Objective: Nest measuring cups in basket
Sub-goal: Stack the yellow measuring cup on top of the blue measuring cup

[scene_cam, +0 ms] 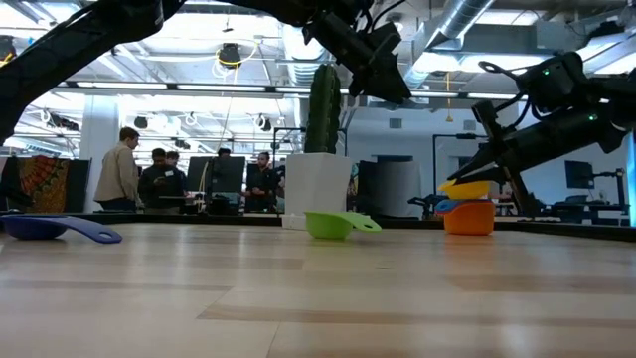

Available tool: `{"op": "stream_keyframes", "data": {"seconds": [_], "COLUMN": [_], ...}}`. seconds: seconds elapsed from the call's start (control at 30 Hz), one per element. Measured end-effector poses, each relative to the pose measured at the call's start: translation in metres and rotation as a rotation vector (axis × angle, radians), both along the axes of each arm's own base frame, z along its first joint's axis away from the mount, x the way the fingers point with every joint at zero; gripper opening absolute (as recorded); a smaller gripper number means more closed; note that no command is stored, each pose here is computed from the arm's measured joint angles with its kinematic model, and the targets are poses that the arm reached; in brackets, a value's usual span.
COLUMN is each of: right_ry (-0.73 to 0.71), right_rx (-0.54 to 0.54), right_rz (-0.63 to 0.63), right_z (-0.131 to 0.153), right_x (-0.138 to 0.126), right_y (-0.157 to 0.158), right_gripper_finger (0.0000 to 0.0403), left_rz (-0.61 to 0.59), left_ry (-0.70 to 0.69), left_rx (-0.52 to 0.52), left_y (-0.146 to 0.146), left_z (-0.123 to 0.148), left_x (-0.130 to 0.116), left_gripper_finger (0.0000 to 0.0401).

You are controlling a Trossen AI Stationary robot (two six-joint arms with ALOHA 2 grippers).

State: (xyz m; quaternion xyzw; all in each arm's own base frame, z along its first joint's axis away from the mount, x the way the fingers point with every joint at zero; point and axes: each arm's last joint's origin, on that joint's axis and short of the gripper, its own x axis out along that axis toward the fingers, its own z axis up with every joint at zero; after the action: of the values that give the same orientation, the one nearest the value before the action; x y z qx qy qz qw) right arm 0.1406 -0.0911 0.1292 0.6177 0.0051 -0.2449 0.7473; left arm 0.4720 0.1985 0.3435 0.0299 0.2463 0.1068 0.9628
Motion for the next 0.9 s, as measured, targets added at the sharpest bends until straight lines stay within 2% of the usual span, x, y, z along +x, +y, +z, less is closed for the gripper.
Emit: {"op": "stream_keyframes", "data": {"seconds": [0.2, 0.6, 0.9], "right_ry": [-0.002, -0.054, -0.099], "right_rx": [0.002, 0.017, 0.129], "right_rz": [0.0, -0.012, 0.003], "right_z": [0.0001, 0.0042, 0.0043], "right_x": [0.0, 0.0011, 0.0019], "right_y": [0.0, -0.0007, 0.001], "right_gripper_finger": [0.0022, 0.0103, 0.0136], "left_rz": [0.0, 0.001, 0.001], "left_ry": [-0.004, -0.012, -0.013], "left_rx": [0.002, 0.005, 0.004], "left_y": [0.0001, 0.0003, 0.0003], "left_z": [0.0004, 0.001, 0.001], "left_x": [0.0002, 0.0006, 0.0007], "left_gripper_finger": [0.016, 0.016, 0.016]}}
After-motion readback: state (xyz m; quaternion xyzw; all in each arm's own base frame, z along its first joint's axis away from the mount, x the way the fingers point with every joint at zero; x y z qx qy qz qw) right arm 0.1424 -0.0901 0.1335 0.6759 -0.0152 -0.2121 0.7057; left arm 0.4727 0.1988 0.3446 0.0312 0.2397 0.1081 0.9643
